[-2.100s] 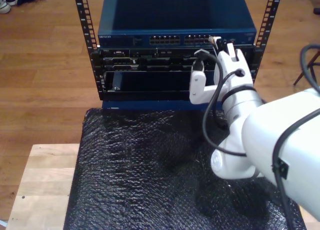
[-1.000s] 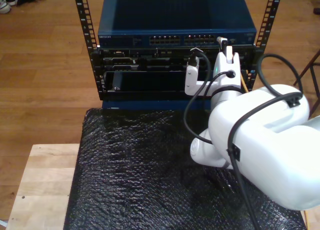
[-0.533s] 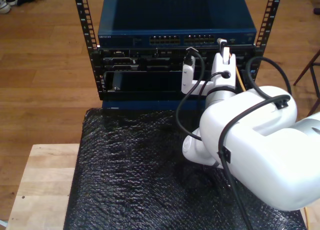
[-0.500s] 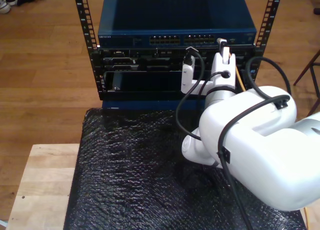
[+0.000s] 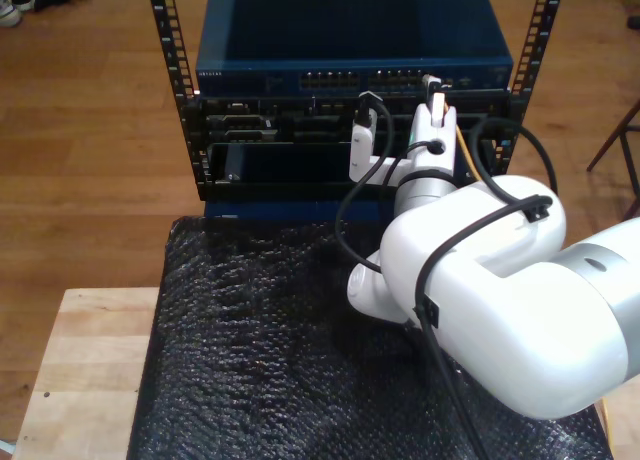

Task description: Grab the cable and plug it in

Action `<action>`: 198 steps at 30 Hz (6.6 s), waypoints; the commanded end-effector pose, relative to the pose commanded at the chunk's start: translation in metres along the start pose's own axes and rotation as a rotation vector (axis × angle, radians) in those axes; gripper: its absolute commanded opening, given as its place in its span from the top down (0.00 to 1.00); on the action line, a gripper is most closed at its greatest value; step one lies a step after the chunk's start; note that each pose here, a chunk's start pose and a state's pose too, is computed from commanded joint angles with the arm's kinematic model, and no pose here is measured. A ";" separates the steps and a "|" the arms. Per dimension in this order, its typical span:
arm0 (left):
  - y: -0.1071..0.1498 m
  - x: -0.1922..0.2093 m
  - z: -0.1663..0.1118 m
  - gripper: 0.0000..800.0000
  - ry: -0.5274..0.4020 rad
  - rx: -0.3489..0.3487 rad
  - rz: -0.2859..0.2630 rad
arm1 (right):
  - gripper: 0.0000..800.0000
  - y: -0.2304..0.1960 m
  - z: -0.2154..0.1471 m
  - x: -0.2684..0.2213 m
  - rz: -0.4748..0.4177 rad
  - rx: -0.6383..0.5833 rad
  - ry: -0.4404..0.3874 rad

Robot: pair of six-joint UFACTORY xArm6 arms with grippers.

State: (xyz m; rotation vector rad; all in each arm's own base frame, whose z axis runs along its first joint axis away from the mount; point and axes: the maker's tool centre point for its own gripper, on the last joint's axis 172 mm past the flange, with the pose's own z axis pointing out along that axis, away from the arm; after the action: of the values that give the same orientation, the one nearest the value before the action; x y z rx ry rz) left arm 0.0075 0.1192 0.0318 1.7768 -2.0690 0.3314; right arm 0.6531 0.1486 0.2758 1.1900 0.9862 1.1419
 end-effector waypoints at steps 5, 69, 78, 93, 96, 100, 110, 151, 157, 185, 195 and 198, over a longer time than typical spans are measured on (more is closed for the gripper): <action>0.000 0.000 0.000 0.00 0.000 0.000 0.000 | 1.00 -0.002 0.002 0.001 0.004 0.002 -0.003; 0.000 0.000 0.000 0.00 0.000 0.001 -0.001 | 1.00 -0.008 0.012 0.008 0.037 0.008 -0.017; 0.000 0.000 0.000 0.00 0.000 0.000 0.000 | 1.00 -0.013 0.019 0.014 0.049 0.020 -0.012; 0.000 0.000 0.000 0.00 0.000 0.000 0.000 | 0.90 -0.016 0.024 0.012 0.055 0.028 -0.014; 0.000 0.000 0.000 0.00 0.000 0.000 0.000 | 0.66 -0.024 0.025 0.012 0.049 0.057 -0.006; 0.000 0.000 0.000 0.00 0.000 0.001 -0.001 | 0.59 -0.025 0.024 0.010 0.053 0.105 0.007; 0.000 0.000 0.000 0.00 0.000 0.000 0.000 | 0.41 -0.008 0.020 0.017 0.197 0.272 0.064; 0.000 0.000 0.000 0.00 0.000 0.000 0.000 | 0.00 -0.037 -0.120 -0.244 -0.241 1.192 0.264; 0.000 0.000 0.000 0.00 0.000 0.000 0.000 | 0.00 -0.043 -0.155 -0.312 -0.291 1.350 0.317; 0.000 0.000 0.000 0.00 0.000 0.000 0.000 | 0.00 -0.003 -0.395 -0.478 -0.096 1.738 0.321; 0.000 0.000 0.000 0.00 0.000 0.000 0.000 | 0.00 -0.004 -0.470 -0.488 -0.102 1.724 0.328; 0.000 0.000 0.000 0.00 0.000 0.000 0.000 | 0.00 -0.008 -0.486 -0.488 -0.097 1.724 0.345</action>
State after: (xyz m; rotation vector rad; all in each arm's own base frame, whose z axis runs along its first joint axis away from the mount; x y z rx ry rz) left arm 0.0075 0.1192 0.0318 1.7768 -2.0690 0.3314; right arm 0.0963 -0.2491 0.1980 2.1723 2.4314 0.1475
